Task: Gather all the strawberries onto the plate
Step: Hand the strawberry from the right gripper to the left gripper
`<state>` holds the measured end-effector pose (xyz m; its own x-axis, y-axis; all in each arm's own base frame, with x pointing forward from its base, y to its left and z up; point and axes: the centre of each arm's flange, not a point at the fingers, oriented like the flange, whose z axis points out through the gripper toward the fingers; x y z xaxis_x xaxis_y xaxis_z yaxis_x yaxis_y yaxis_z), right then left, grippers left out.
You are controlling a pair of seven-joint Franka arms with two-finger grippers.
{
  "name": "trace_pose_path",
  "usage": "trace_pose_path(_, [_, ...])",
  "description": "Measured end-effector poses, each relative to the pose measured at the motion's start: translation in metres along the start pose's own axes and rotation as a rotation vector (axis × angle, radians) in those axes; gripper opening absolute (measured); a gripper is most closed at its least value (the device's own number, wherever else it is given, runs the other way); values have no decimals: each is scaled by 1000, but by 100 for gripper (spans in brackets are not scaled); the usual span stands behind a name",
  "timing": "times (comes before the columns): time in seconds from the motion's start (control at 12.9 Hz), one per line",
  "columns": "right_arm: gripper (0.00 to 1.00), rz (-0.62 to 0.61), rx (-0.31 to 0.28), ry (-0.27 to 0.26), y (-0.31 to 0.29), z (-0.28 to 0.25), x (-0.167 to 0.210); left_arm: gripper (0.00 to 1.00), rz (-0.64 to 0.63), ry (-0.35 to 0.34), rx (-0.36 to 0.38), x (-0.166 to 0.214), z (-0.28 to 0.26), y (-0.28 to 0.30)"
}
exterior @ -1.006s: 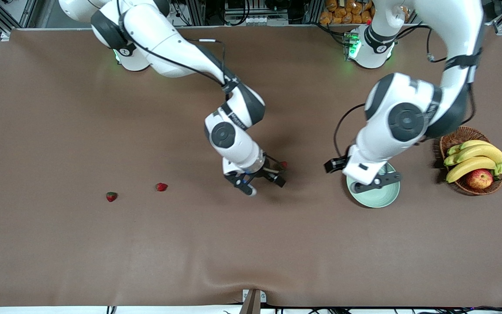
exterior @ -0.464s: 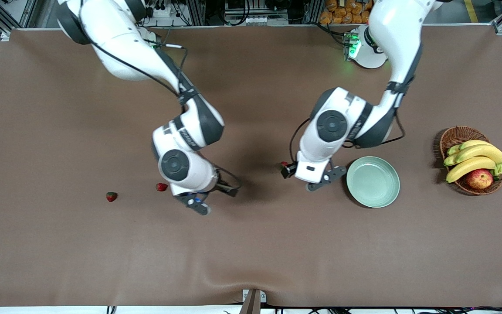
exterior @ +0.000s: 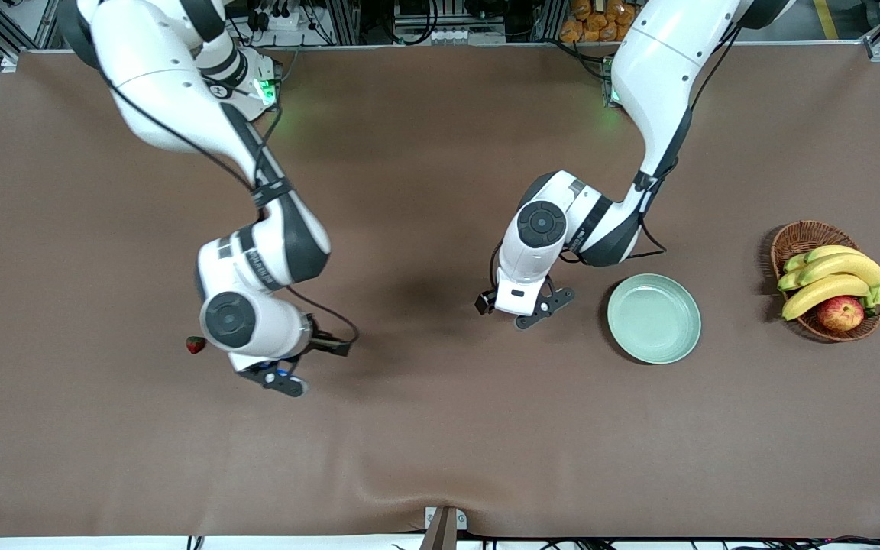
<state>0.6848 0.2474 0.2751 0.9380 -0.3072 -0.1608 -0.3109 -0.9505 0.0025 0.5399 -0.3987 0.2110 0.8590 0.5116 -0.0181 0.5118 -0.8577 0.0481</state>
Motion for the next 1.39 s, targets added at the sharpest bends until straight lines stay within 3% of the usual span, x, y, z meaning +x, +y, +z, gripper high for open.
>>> trace_pose_path(0.39, [100, -75, -7, 29, 60, 26, 13, 91, 18, -10, 17, -13, 13, -2])
trace_pose_path(0.46, [100, -80, -6, 33, 67, 34, 10, 83, 24, -12, 21, -17, 15, -1])
trace_pose_path(0.7, [100, -101, -10, 34, 80, 57, 5, 79, 34, -18, 34, -23, 25, -1])
trace_pose_path(0.85, [94, -104, -18, 20, 87, 66, 3, 64, 44, -22, 40, -27, 31, -1])
trace_pose_path(0.93, [88, -104, -20, 15, 88, 68, 2, 62, 52, -23, 42, -27, 33, -1])
trace_pose_path(1.01, [87, -103, -22, 12, 89, 70, 1, 54, 57, -24, 42, -28, 34, -1])
trace_pose_path(1.08, [85, -103, -23, 10, 90, 72, 0, 53, 57, -23, 41, -27, 34, -1])
trace_pose_path(1.24, [81, -102, -22, 13, 92, 77, -1, 36, 54, -19, 34, -25, 31, 0])
trace_pose_path(1.39, [79, -102, -17, 25, 94, 87, -4, 35, 48, -4, 14, -10, 17, 0])
